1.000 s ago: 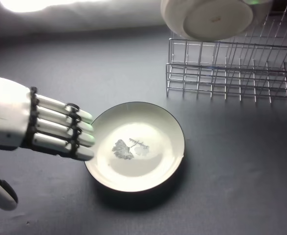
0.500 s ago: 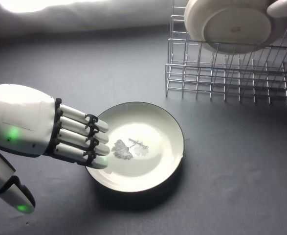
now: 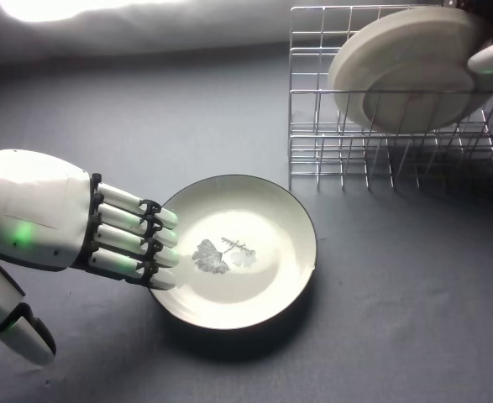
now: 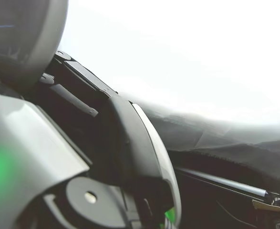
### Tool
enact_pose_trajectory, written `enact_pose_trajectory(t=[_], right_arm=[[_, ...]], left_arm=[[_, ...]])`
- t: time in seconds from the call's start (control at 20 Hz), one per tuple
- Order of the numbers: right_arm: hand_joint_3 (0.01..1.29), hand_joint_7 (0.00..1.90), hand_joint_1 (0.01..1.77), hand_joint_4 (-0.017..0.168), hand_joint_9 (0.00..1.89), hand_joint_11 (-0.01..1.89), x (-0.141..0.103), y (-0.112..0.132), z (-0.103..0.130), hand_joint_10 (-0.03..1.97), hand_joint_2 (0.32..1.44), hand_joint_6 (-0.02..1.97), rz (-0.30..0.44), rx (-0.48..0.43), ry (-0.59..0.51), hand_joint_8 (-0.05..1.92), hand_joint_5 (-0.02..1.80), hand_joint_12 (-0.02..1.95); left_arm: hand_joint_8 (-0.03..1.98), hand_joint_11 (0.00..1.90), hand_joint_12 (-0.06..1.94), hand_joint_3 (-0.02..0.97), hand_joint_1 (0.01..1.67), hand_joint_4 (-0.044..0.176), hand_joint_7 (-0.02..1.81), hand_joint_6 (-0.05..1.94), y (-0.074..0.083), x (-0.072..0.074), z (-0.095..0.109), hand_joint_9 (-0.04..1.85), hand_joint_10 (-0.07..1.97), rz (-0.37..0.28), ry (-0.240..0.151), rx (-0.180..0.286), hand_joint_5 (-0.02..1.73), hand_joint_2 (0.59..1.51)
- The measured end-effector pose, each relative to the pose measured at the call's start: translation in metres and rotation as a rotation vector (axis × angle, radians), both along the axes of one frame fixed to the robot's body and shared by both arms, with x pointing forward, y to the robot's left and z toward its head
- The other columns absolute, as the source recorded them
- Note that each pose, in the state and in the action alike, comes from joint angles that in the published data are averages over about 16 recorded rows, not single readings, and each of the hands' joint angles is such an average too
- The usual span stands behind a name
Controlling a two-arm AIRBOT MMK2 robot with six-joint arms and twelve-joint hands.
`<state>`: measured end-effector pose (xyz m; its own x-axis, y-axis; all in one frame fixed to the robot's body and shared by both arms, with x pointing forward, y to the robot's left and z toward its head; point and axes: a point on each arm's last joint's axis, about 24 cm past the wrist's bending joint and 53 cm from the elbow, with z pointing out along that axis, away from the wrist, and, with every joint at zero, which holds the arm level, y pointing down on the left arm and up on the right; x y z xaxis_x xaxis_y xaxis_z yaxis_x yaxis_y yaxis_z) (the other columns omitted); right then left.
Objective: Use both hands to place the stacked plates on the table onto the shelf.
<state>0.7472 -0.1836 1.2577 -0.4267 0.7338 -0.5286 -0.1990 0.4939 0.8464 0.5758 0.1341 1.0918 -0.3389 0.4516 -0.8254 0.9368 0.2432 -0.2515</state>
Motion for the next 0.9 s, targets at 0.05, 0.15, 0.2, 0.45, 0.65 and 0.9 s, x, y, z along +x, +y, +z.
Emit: enact_pose_trajectory(t=[0.05, 0.15, 0.2, 0.45, 0.65, 0.9], right_arm=[[0.01, 1.01, 1.31, -0.005, 0.93, 0.61, -0.001, 0.001, -0.001, 0.83, 1.05, 0.91, 0.003, -0.005, -0.002, 0.71, 0.89, 1.14], [0.01, 0.99, 1.29, -0.005, 0.92, 0.57, -0.002, 0.002, -0.002, 0.69, 1.06, 0.79, 0.01, -0.011, -0.008, 0.61, 0.88, 1.13], [0.01, 0.98, 1.28, -0.004, 0.91, 0.55, -0.002, 0.003, -0.001, 0.62, 1.06, 0.74, 0.014, -0.012, -0.012, 0.56, 0.88, 1.13], [0.02, 0.9, 1.22, -0.003, 0.87, 0.43, -0.007, 0.014, 0.011, 0.28, 1.07, 0.45, 0.044, -0.003, -0.054, 0.32, 0.85, 1.09], [0.01, 0.83, 1.19, -0.005, 0.81, 0.34, -0.016, 0.033, 0.029, 0.11, 1.06, 0.21, 0.104, -0.046, -0.145, 0.08, 0.81, 1.07], [0.02, 0.72, 1.15, -0.003, 0.68, 0.22, -0.04, 0.071, 0.048, 0.01, 1.03, 0.03, 0.232, -0.167, -0.318, 0.02, 0.72, 1.07]], left_arm=[[0.01, 0.01, 0.0, 0.003, 0.01, -0.001, 0.02, 0.02, 0.0, 0.0, -0.001, 0.02, 0.01, 0.0, -0.001, 0.003, 0.02, 1.12], [0.01, 0.01, 0.0, 0.003, 0.02, -0.001, 0.02, 0.02, 0.001, 0.0, -0.004, 0.02, 0.01, -0.001, -0.002, 0.008, 0.02, 1.12], [0.01, 0.01, 0.0, 0.003, 0.02, -0.001, 0.02, 0.02, 0.001, 0.0, -0.005, 0.02, 0.01, -0.002, -0.003, 0.01, 0.02, 1.12], [0.01, 0.02, 0.0, 0.003, 0.02, -0.003, 0.02, 0.01, 0.003, 0.0, -0.01, 0.02, 0.0, -0.003, -0.005, 0.02, 0.01, 1.12], [0.01, 0.02, 0.0, 0.003, 0.02, -0.004, 0.02, 0.0, 0.004, 0.0, -0.015, 0.02, 0.0, -0.001, -0.002, 0.025, 0.01, 1.12], [0.01, 0.02, 0.0, 0.003, 0.02, -0.005, 0.01, -0.01, 0.007, -0.003, -0.024, 0.02, 0.0, 0.001, 0.007, 0.036, 0.0, 1.121]])
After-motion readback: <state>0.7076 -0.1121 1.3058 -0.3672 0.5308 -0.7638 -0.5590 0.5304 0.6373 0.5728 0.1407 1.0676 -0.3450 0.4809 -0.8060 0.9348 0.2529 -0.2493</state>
